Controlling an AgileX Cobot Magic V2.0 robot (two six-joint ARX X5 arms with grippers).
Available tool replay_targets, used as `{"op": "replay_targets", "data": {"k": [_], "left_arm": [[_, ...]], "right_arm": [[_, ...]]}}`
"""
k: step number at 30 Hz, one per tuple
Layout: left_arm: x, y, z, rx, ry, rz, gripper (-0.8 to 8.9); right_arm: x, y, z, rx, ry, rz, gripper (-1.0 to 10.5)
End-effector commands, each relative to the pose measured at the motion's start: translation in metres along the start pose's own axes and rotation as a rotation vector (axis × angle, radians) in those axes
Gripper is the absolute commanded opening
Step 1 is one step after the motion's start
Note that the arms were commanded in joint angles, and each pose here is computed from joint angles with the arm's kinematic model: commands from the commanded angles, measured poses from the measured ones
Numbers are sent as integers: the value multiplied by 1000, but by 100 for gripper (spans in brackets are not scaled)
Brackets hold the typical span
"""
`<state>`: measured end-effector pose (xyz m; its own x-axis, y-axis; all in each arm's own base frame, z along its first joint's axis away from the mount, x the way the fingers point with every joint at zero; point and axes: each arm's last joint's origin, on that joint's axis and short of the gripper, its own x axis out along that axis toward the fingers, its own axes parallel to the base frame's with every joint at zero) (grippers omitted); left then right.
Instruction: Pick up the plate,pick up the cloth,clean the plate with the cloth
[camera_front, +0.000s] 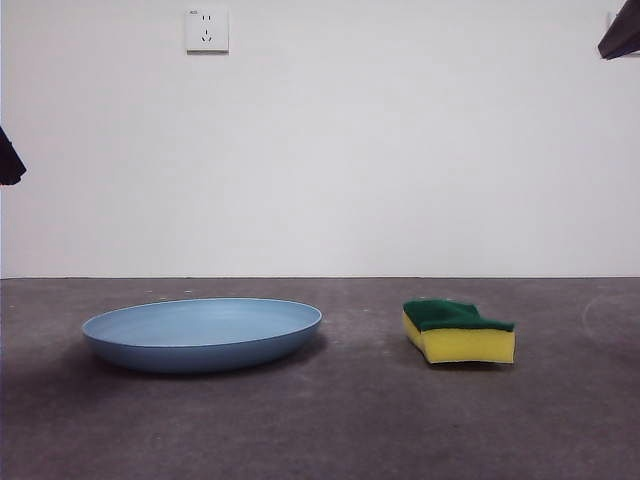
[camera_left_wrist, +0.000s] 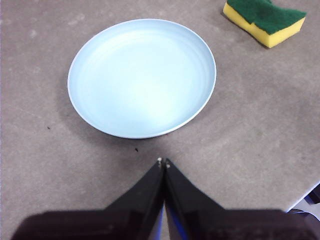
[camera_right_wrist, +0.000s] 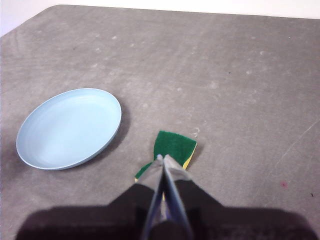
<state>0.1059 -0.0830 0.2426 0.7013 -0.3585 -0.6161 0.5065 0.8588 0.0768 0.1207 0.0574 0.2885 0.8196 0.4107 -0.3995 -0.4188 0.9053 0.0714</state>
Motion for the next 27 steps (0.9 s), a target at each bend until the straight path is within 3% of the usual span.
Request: {"op": "replay_targets", "data": {"k": [1, 7, 11, 16, 27], "left_arm": [[0, 0, 0, -8, -4, -3, -1], [-2, 1, 2, 26, -32, 43, -3], [-11, 10, 13, -20, -205, 90, -3], [-23, 31, 15, -155, -426, 173, -3], [-15, 56, -45, -276, -437, 395, -3]], "right_arm": [[1, 0, -1, 10, -2, -2, 0], [1, 0, -1, 10, -2, -2, 0], [1, 0, -1, 11, -2, -2, 0], [1, 0, -1, 11, -2, -3, 0], [1, 0, -1, 11, -2, -3, 0]]}}
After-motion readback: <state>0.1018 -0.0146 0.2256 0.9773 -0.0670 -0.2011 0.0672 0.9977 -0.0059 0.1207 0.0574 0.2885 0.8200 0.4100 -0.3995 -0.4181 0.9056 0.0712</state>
